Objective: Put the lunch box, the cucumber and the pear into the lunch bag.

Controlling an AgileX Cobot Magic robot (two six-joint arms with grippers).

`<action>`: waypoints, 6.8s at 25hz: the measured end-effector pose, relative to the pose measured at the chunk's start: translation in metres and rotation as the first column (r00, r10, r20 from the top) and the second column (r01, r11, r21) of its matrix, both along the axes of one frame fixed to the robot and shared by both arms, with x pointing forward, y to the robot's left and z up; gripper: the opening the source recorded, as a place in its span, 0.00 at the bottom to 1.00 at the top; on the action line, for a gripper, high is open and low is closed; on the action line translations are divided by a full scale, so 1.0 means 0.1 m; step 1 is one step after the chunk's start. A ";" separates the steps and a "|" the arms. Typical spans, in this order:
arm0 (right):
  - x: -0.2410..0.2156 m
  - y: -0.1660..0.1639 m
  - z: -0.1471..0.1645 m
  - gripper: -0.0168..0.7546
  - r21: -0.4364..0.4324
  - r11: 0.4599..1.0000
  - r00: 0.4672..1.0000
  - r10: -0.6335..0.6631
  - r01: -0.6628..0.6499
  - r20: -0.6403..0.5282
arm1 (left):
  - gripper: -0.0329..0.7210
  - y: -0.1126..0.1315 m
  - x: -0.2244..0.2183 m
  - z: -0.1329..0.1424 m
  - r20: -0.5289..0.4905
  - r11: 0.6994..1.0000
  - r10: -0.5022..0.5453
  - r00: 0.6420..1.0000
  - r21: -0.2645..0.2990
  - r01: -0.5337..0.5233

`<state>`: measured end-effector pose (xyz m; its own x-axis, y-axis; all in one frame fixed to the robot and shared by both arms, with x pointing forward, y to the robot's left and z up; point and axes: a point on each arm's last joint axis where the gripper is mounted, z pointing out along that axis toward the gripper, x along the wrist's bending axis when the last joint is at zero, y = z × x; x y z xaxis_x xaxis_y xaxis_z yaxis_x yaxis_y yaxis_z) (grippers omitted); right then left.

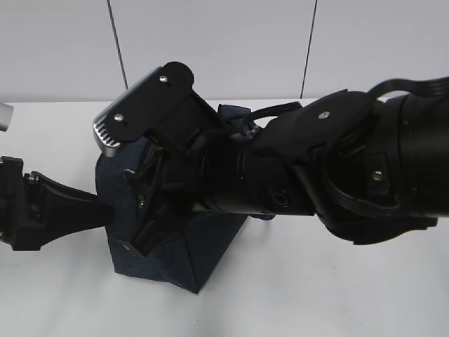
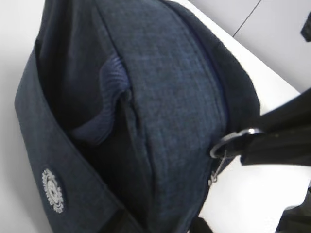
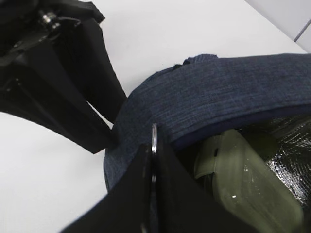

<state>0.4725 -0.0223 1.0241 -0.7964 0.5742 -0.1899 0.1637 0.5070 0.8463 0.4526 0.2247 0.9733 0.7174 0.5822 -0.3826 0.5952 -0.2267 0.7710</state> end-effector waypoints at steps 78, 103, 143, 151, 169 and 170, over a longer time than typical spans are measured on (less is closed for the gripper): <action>2.56 -1.26 -1.07 0.04 0.347 0.462 0.417 -0.055 0.816 -0.907 | 0.05 -0.16 0.07 -0.10 0.011 0.999 -0.025 1.000 0.046 0.025; 2.12 -1.60 0.60 0.76 0.524 0.755 0.770 0.040 0.394 -0.637 | 0.61 0.03 -0.22 0.31 0.045 0.972 0.145 0.988 0.181 -0.151; 0.14 -1.23 1.56 0.02 0.575 0.818 0.739 0.397 -0.015 -0.544 | 0.44 0.30 -1.23 0.77 0.045 0.910 0.304 0.952 0.283 -0.304; 0.14 -1.23 1.56 0.02 0.575 0.818 0.738 0.395 -0.012 -0.547 | 0.39 0.29 -1.24 0.79 0.041 0.915 0.304 0.952 0.265 -0.303; 0.21 -1.24 1.56 0.02 0.579 0.814 0.773 0.346 0.034 -0.531 | 0.36 0.29 -1.24 0.79 0.040 0.916 0.304 0.952 0.263 -0.303; 0.23 -1.24 1.57 0.02 0.581 0.812 0.785 0.328 0.050 -0.526 | 0.36 0.29 -1.24 0.79 0.040 0.916 0.304 0.952 0.263 -0.303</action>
<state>0.4956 -0.1462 1.1808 -0.7138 0.2971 0.6342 0.6763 0.0571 0.7344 0.3282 0.2539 1.0520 0.4900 0.8514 -0.1874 0.6687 -0.2291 0.7074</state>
